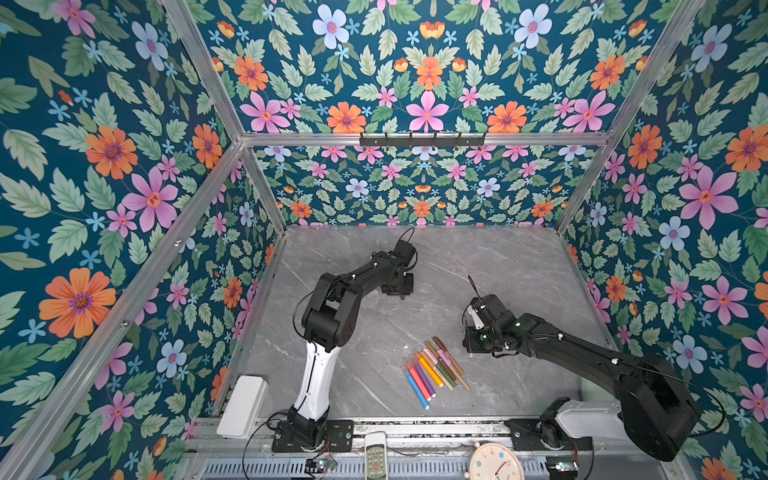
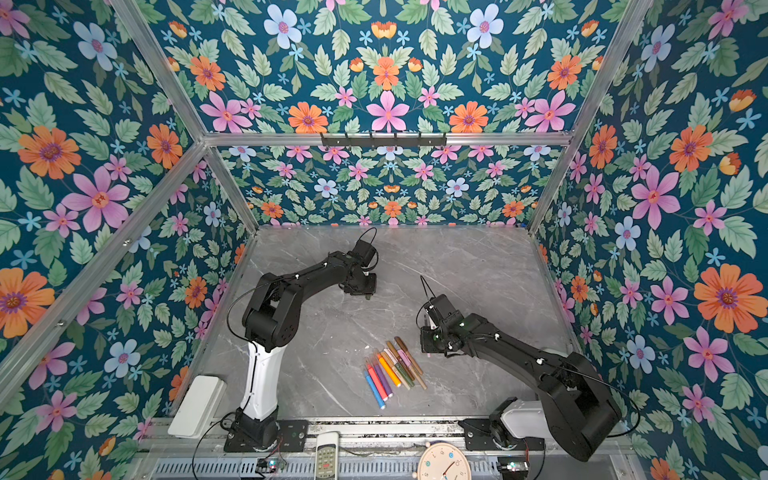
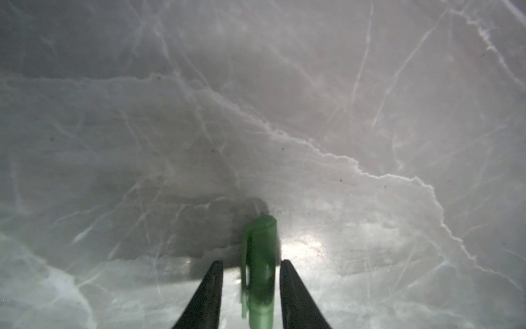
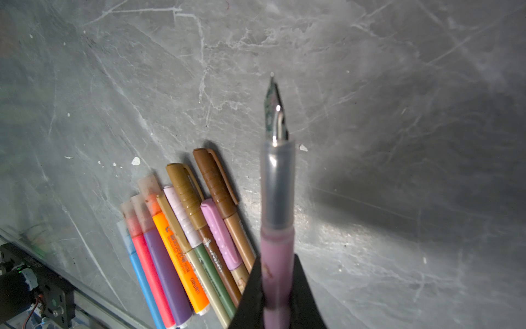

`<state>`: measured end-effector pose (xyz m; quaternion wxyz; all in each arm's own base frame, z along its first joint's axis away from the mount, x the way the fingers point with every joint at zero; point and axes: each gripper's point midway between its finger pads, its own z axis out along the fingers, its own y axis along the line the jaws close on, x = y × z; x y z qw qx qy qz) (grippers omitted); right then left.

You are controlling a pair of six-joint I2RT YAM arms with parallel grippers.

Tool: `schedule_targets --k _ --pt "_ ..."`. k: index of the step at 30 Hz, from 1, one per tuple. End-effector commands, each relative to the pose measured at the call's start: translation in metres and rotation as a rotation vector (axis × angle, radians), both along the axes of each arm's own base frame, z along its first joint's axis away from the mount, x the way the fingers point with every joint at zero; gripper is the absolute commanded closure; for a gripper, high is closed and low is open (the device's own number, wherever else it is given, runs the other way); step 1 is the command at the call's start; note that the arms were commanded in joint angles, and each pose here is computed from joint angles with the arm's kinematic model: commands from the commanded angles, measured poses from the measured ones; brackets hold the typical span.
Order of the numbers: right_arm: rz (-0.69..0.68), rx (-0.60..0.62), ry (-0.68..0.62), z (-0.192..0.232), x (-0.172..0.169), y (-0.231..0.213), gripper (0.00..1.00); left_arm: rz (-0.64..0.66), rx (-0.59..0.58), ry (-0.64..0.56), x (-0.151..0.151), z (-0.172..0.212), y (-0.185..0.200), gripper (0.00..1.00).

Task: Open the pen caps
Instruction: 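Set the green cap down with the left gripper while the right lowers the pen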

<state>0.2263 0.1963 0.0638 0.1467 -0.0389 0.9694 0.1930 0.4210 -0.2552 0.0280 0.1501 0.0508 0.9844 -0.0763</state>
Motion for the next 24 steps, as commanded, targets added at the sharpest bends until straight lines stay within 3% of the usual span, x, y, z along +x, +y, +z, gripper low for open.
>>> schedule_targets --k 1,4,7,9,11,16,20,24 --pt "-0.004 0.012 -0.007 0.002 0.004 0.003 1.0 -0.003 0.001 0.01 -0.004 0.012 0.002 0.61" --pt "-0.016 0.024 0.027 -0.001 0.013 0.002 1.0 -0.011 -0.045 -0.047 0.001 0.045 -0.001 0.58" --pt "-0.039 0.043 0.07 -0.004 0.035 -0.003 1.0 -0.027 -0.174 -0.15 0.007 0.096 -0.005 0.54" --pt "-0.046 0.0 0.082 -0.006 0.054 -0.007 1.0 -0.049 -0.305 -0.221 0.007 0.131 -0.008 0.52" --pt "-0.076 -0.087 0.092 -0.009 0.076 -0.014 1.0 -0.023 -0.359 -0.246 0.006 0.148 0.005 0.51" --pt "-0.086 -0.211 0.126 -0.023 0.13 -0.005 1.0 0.035 -0.442 -0.277 -0.008 0.161 0.05 0.5" --pt "-0.101 -0.225 0.132 -0.027 0.159 0.006 1.0 0.044 -0.511 -0.273 -0.027 0.157 0.067 0.5" --pt "-0.112 -0.24 0.136 -0.032 0.175 0.012 1.0 0.068 -0.494 -0.251 -0.043 0.142 0.081 0.51"
